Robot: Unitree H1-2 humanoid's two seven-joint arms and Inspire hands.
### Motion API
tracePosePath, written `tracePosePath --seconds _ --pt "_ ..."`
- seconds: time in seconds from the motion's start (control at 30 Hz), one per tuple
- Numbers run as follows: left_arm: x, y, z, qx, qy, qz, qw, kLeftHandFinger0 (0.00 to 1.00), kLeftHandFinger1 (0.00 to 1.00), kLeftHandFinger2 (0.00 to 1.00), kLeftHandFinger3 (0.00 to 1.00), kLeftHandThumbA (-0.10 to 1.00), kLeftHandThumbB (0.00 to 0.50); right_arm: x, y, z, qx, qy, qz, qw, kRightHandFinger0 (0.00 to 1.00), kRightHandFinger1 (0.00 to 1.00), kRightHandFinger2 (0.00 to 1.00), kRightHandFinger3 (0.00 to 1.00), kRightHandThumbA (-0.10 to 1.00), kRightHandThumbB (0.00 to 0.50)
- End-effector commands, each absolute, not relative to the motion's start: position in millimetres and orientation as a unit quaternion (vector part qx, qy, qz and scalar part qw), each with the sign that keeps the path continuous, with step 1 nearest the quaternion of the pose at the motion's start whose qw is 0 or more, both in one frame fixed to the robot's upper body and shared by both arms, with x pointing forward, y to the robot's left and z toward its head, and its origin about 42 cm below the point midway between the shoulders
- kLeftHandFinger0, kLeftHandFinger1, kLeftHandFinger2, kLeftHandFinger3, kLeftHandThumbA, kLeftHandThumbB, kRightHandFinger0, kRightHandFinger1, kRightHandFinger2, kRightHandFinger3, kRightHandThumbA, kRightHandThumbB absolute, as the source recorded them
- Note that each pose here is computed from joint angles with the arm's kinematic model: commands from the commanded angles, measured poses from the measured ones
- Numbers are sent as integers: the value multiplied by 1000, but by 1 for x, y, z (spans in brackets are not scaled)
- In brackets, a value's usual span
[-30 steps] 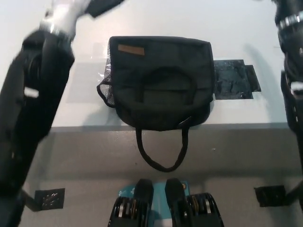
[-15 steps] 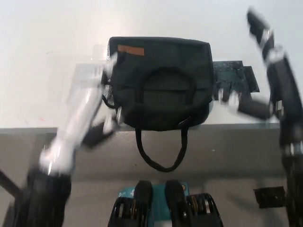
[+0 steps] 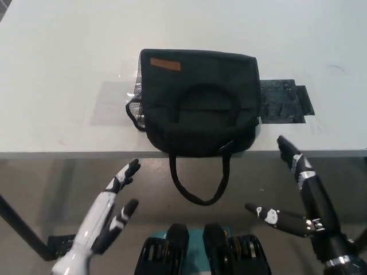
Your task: A soft travel bag is kept infront of the robot in the middle of the desk and the robot uses both its hands to press it to reduce its size
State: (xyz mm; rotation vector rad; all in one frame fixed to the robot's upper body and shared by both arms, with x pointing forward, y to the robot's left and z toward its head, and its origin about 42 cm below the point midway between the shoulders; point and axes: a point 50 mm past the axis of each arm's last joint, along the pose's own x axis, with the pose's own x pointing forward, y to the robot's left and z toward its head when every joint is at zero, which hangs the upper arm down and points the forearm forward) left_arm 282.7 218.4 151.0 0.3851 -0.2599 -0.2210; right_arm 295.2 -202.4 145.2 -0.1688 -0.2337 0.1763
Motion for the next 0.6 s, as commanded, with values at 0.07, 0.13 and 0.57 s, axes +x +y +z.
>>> tracePosePath --seconds 0.07,0.13,0.57 --pt "329 226 134 130 -130 -97 978 1000 1000 1000 1000 1000 29 331 -212 128 11 -119 42 992 1000 1000 1000 1000 1000 76" --pt "333 232 125 147 -116 -91 978 1000 1000 1000 1000 1000 7 337 -218 115 26 -93 36 995 1000 1000 1000 1000 1000 143" --pt "327 241 122 170 -105 -94 975 1000 1000 1000 1000 1000 24 327 -214 109 43 -83 42 995 1000 1000 1000 1000 1000 146"
